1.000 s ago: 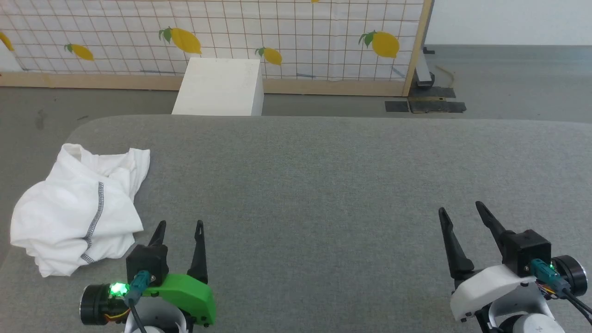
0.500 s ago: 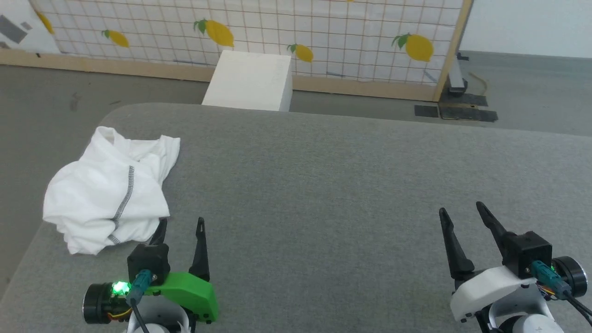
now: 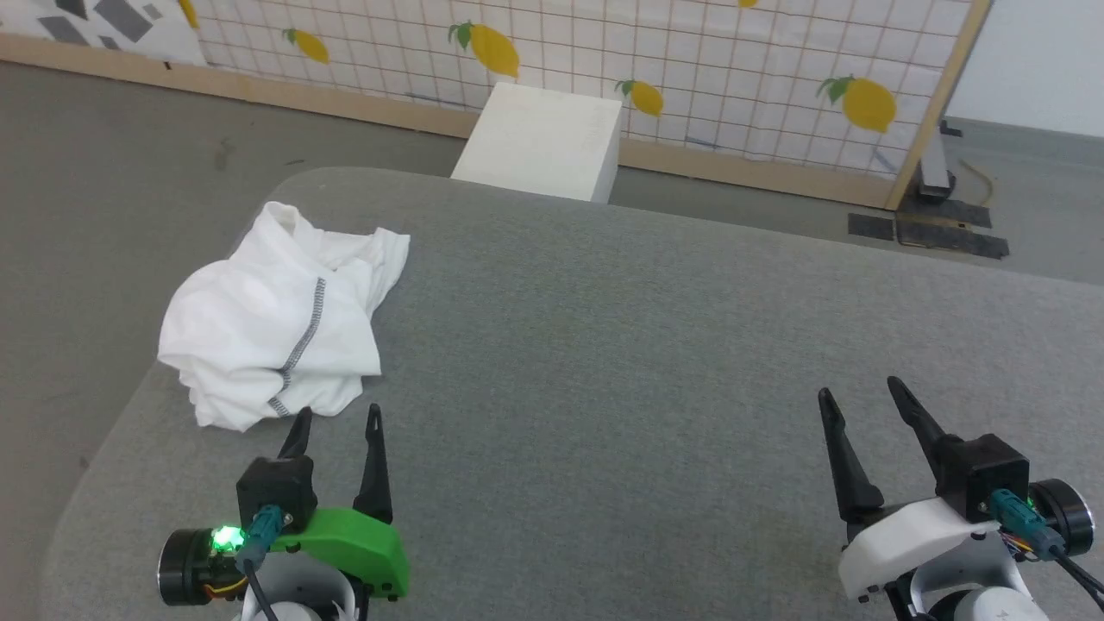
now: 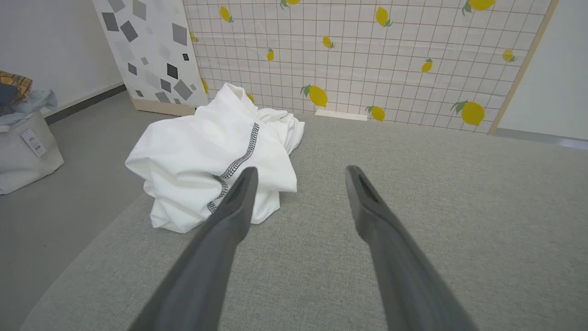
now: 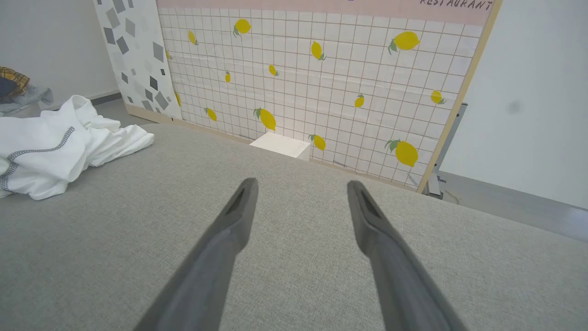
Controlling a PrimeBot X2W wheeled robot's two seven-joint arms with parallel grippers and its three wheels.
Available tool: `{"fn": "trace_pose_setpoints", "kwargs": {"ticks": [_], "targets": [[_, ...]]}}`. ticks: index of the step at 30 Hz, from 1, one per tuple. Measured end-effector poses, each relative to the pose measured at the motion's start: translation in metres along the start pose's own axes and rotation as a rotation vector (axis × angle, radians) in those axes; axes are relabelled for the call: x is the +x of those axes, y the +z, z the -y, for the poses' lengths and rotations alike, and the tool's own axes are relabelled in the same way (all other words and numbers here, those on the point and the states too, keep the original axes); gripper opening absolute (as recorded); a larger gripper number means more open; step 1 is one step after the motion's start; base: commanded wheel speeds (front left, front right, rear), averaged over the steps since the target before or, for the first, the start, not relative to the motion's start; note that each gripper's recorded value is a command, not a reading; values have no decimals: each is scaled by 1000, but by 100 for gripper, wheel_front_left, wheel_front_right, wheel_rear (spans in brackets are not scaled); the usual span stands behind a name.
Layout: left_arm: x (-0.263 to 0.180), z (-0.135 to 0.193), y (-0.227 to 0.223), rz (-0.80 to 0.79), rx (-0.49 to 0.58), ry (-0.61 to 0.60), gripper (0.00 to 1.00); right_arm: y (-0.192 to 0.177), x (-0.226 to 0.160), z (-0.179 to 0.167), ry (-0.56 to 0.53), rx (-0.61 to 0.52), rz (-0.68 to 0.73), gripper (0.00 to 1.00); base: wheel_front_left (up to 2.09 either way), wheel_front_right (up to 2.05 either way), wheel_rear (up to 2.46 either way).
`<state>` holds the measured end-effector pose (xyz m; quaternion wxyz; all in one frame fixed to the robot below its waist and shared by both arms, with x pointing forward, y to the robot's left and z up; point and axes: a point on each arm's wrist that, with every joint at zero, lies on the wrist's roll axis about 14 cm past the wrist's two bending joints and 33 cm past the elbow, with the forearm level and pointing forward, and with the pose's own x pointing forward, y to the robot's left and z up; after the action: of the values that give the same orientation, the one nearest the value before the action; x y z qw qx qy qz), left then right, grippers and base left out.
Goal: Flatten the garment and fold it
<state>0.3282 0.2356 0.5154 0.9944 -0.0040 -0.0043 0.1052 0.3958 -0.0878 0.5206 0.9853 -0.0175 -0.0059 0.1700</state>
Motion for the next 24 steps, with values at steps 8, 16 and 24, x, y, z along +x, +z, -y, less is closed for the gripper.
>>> {"fn": "trace_pose_setpoints", "kwargs": {"ticks": [8,16,24], "targets": [[-9,-21,1,11,-4,71,100,0,9,-17,55,1,6,100,0,0,0],[-19,-42,4,30,-1,136,100,1,16,-33,101,1,13,100,0,0,0],[-27,-57,7,47,0,181,100,1,21,-45,139,1,16,100,0,0,0]]}}
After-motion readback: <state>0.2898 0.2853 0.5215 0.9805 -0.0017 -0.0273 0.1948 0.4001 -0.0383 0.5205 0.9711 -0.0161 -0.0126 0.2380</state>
